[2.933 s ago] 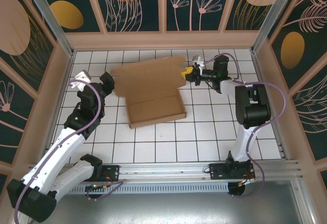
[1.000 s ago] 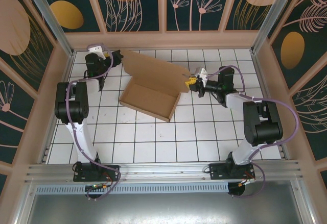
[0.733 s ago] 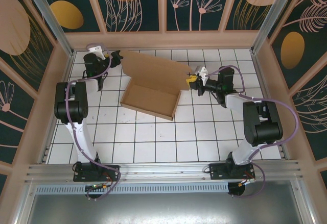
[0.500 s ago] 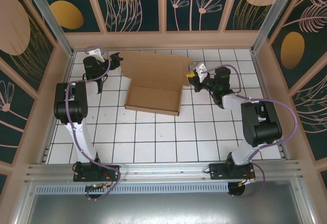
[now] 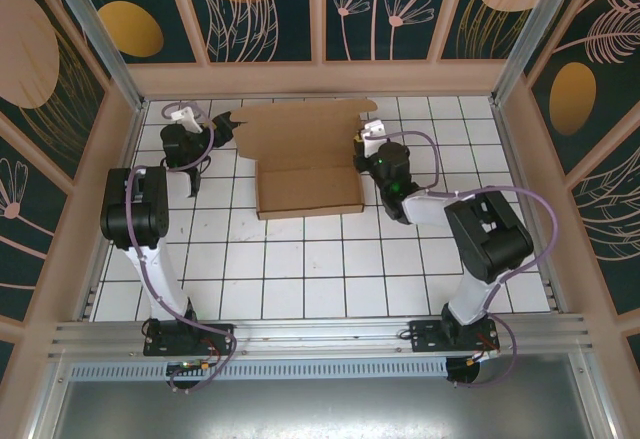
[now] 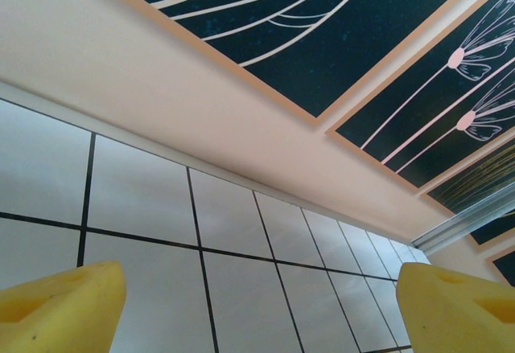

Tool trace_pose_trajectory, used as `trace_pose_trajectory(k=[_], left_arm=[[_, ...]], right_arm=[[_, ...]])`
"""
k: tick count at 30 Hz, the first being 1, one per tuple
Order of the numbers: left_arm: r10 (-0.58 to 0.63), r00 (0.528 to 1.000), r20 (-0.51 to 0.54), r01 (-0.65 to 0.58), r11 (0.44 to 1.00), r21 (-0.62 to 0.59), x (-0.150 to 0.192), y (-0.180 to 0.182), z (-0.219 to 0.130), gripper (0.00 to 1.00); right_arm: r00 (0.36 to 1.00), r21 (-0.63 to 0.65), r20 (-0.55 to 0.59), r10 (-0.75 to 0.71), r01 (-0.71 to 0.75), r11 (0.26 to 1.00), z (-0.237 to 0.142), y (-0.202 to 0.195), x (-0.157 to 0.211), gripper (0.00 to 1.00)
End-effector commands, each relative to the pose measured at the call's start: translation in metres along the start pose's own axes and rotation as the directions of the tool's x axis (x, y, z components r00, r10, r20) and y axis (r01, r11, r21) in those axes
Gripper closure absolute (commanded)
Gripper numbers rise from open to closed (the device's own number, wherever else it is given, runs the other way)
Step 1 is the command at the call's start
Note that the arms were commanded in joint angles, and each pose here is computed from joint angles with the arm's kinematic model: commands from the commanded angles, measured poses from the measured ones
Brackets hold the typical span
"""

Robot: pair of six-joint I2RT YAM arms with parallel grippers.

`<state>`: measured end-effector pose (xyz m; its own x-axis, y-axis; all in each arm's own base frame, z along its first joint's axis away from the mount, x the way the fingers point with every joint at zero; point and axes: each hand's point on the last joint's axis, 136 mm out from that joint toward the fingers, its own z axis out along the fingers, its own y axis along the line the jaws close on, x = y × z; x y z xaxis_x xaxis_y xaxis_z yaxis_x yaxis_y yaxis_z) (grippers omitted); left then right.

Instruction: Fold the paper box

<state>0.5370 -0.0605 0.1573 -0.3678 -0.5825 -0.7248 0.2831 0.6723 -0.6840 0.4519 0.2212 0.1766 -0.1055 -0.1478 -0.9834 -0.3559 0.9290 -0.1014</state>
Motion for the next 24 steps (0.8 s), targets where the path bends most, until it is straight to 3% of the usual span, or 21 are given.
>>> trace_pose_trajectory(k=[1, 5, 13, 19, 24], left_arm=[[0.043, 0.999, 0.013, -0.045, 0.991, 0.125, -0.008, -0.045, -0.003, 0.13], [0.061, 0.998, 0.012, -0.062, 0.992, 0.112, -0.01, -0.046, -0.005, 0.13], [0.057, 0.998, 0.011, -0.058, 0.992, 0.108, -0.008, -0.048, -0.01, 0.13], [0.023, 1.0, 0.02, -0.026, 0.991, 0.129, -0.005, -0.051, -0.015, 0.15], [-0.012, 0.999, 0.034, 0.007, 0.991, 0.137, 0.006, -0.06, -0.024, 0.16]], right_arm=[[0.999, -0.07, 0.029, 0.043, -0.041, 0.997, 0.005, 0.028, -0.011, 0.75], [0.999, -0.193, 0.045, 0.024, -0.015, 0.981, -0.002, 0.022, -0.011, 0.7], [0.995, -0.381, 0.036, 0.097, -0.076, 0.921, -0.016, -0.003, -0.004, 0.72], [0.996, -0.349, -0.003, 0.093, -0.089, 0.933, -0.009, -0.002, 0.004, 0.84], [0.994, -0.249, -0.01, 0.107, -0.106, 0.963, -0.001, 0.013, -0.001, 0.96]])
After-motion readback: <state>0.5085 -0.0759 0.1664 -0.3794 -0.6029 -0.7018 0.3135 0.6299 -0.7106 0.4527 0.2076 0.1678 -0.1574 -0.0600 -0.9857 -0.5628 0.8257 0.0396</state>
